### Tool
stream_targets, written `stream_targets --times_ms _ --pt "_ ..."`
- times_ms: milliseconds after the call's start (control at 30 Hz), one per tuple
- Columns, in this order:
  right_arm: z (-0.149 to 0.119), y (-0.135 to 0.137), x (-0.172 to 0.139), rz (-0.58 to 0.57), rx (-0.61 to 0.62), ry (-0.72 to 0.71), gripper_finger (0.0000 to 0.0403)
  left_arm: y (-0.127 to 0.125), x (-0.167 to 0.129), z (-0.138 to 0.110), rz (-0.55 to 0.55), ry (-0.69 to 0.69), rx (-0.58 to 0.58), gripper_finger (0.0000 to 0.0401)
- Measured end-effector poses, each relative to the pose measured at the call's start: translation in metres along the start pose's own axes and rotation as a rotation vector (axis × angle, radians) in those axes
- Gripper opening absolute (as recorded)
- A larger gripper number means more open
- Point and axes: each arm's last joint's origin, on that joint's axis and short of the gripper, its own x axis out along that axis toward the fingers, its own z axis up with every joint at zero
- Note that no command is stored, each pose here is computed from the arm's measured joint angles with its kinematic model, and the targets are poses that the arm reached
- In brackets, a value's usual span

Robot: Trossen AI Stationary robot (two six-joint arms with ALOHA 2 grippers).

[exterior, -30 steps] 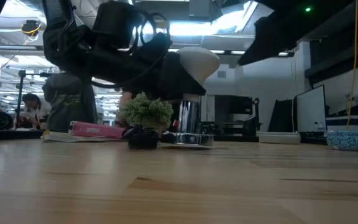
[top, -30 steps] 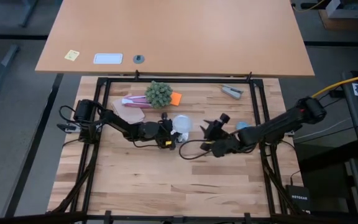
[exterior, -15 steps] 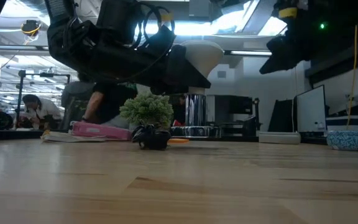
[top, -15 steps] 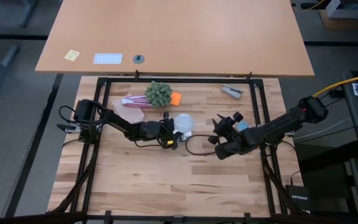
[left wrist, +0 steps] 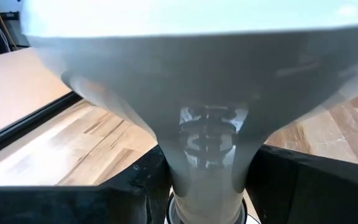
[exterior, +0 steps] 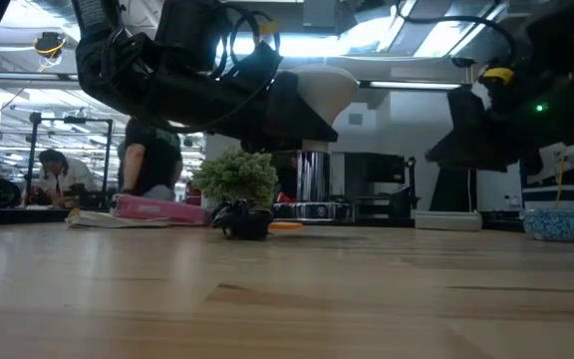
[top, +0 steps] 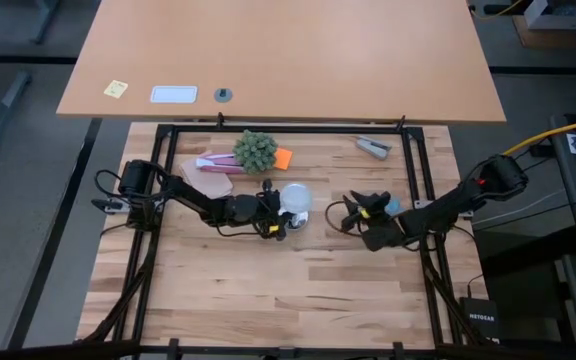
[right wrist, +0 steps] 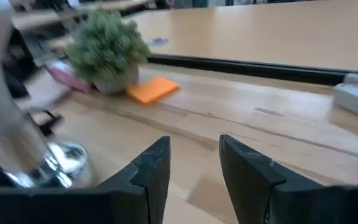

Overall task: Screw lightbulb
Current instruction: Remove the lightbulb from the lamp

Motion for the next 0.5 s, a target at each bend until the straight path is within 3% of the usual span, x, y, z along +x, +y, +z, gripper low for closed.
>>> stream_targets --times_ms 200,500 --pt "0.003 -0.002 0.007 0.038 0.066 0.005 0.0143 -0.001 0.000 0.001 -0.025 -0.013 -0.024 0.0157" --pt "0.004 0.017 0.035 0.132 -0.003 0.100 0.0143 -0.006 0.013 -0.004 -0.027 -0.004 -0.010 0.0157"
